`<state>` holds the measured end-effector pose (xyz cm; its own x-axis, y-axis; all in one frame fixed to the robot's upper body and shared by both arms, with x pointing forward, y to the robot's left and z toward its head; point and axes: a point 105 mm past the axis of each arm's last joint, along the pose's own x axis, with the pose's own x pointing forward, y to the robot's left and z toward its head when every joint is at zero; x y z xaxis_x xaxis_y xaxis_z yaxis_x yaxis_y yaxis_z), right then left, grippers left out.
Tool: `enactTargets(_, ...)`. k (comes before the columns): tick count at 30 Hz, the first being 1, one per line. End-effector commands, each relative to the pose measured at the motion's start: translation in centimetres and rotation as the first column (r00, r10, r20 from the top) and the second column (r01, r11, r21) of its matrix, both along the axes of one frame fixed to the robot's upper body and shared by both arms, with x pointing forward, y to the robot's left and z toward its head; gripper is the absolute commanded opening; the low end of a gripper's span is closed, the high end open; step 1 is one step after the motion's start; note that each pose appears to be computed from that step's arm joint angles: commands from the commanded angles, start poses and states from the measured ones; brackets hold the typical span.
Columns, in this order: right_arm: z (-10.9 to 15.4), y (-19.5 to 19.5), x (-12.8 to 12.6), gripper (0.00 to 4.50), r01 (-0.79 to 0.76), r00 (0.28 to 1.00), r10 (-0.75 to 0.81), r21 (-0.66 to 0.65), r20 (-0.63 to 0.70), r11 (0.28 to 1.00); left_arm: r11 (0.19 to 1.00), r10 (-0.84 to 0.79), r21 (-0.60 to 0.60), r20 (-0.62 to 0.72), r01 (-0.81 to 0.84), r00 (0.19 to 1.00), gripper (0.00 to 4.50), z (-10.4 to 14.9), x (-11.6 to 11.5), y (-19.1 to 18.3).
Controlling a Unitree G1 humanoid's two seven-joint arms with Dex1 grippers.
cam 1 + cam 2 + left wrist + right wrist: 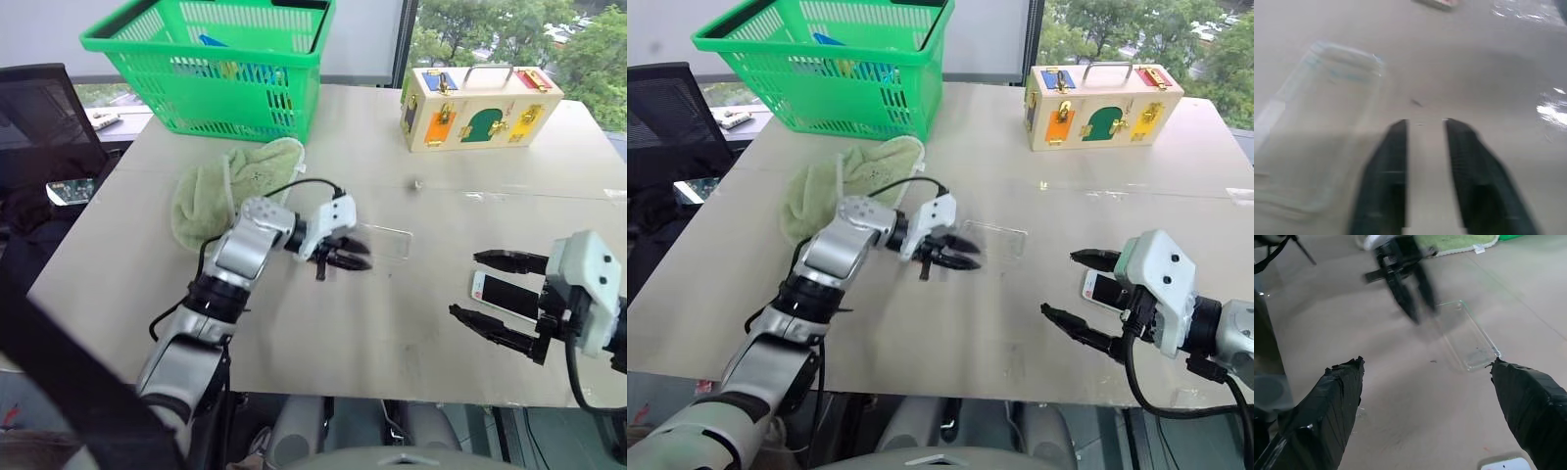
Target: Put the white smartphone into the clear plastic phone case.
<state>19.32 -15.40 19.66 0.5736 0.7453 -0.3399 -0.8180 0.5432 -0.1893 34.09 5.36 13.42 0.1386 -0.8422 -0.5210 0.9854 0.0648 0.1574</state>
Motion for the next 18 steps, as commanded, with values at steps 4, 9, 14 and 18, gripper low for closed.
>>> enactTargets(4,0.5,-0.6,0.1,4.5,0.025,0.999,-0.024,-0.008,0.044,1.0,0.997,0.053,0.054,0.064,-0.056,0.997,2.7,-1.3,2.5,-1.7)
enactTargets(9,0.3,-0.8,0.0,4.5,0.039,0.998,-0.038,-0.014,0.05,0.999,0.99,0.061,0.122,0.062,-0.068,0.996,2.19,-2.8,3.6,-2.3)
enactTargets(14,0.3,-0.9,-0.2,4.5,0.043,0.998,-0.042,-0.017,0.054,0.999,0.991,0.018,0.136,-0.005,-0.017,1.0,0.11,-3.7,2.9,-2.5)
enactTargets(18,0.1,-1.0,-0.3,4.5,0.048,0.998,-0.047,-0.027,0.048,0.998,0.994,-0.005,0.104,-0.041,0.009,0.999,0.04,-3.3,2.0,-2.5)
